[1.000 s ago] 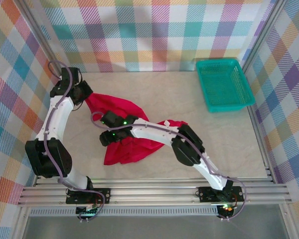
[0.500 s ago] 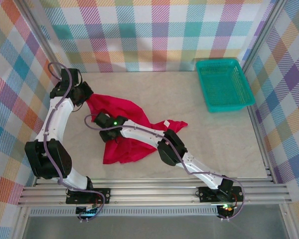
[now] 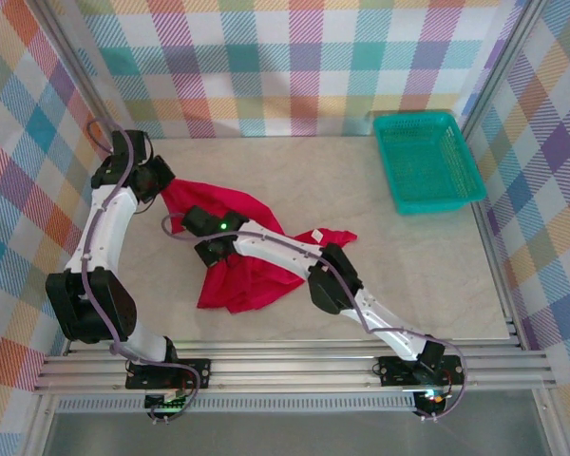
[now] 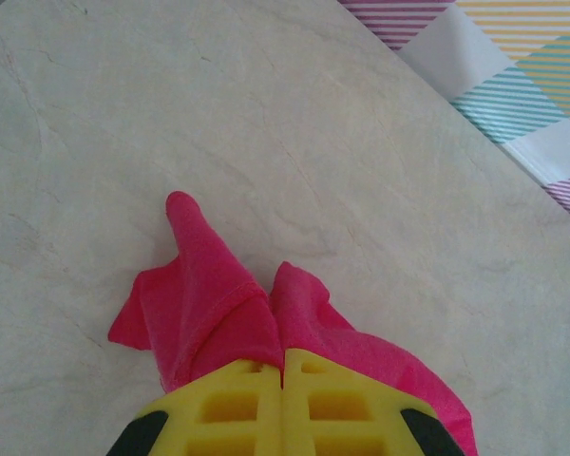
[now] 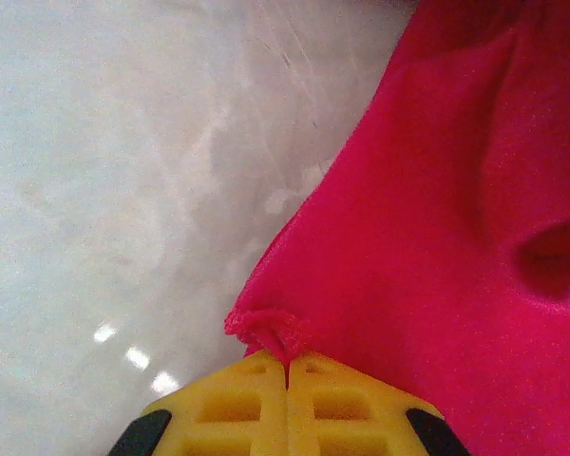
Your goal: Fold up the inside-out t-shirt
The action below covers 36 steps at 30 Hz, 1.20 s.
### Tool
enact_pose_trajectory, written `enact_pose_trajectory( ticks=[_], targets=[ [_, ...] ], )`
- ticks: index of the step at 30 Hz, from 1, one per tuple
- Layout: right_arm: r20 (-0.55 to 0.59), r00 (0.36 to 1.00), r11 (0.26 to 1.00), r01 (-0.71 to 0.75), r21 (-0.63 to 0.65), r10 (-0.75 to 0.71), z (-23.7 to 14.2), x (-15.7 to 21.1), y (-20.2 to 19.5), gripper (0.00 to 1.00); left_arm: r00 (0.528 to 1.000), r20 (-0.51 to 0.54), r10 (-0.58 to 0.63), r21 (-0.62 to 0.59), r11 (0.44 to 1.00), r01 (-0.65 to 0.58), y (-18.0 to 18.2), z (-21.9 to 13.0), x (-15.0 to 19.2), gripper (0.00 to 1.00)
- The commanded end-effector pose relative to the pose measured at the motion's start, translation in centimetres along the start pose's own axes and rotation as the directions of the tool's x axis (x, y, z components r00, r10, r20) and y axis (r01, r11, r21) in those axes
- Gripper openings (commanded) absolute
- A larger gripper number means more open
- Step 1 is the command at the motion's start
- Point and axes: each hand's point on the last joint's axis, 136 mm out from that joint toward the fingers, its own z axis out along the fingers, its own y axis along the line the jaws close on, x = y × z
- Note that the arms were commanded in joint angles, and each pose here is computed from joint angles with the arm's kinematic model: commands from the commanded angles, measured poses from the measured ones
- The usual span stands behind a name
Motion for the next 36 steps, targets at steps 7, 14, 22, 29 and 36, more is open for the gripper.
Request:
enact_pose_trajectory(
  ticks=[7,14,22,29,36],
  targets=[
    [0.347,0.936,0.998,0.056,0.014,-0.057,-21.6,-7.7,-5.7,0.0,0.994,0.109,-0.013,0.029,1.0,0.01,-0.1,-4.9,-4.4,0.0],
    [0.655,0.756,0.979,-0.126,0.16,-0.01,-34.3,-12.4,-17.8,0.0,0.971,0.233,-0.057,0.118,0.993,0.03,-1.6,-10.8,-8.5,0.0],
    [0.834,0.545,0.975,-0.129,0.183,-0.084,-47.6,-13.7,-19.8,0.0,0.865,0.483,-0.136,0.307,0.951,-0.021,-4.8,-23.5,-12.1,0.0],
    [0.938,0.341,0.998,0.033,0.055,-0.062,-58.6,-10.3,-14.7,0.0,0.646,0.727,-0.233,0.426,0.891,-0.157,-5.6,-39.4,-11.9,0.0],
    [0.987,0.156,0.994,0.103,0.02,-0.036,-67.2,-5.3,-13.2,0.0,0.498,0.822,-0.275,0.451,0.849,-0.275,-5.9,-48.9,-10.5,0.0]
  ],
)
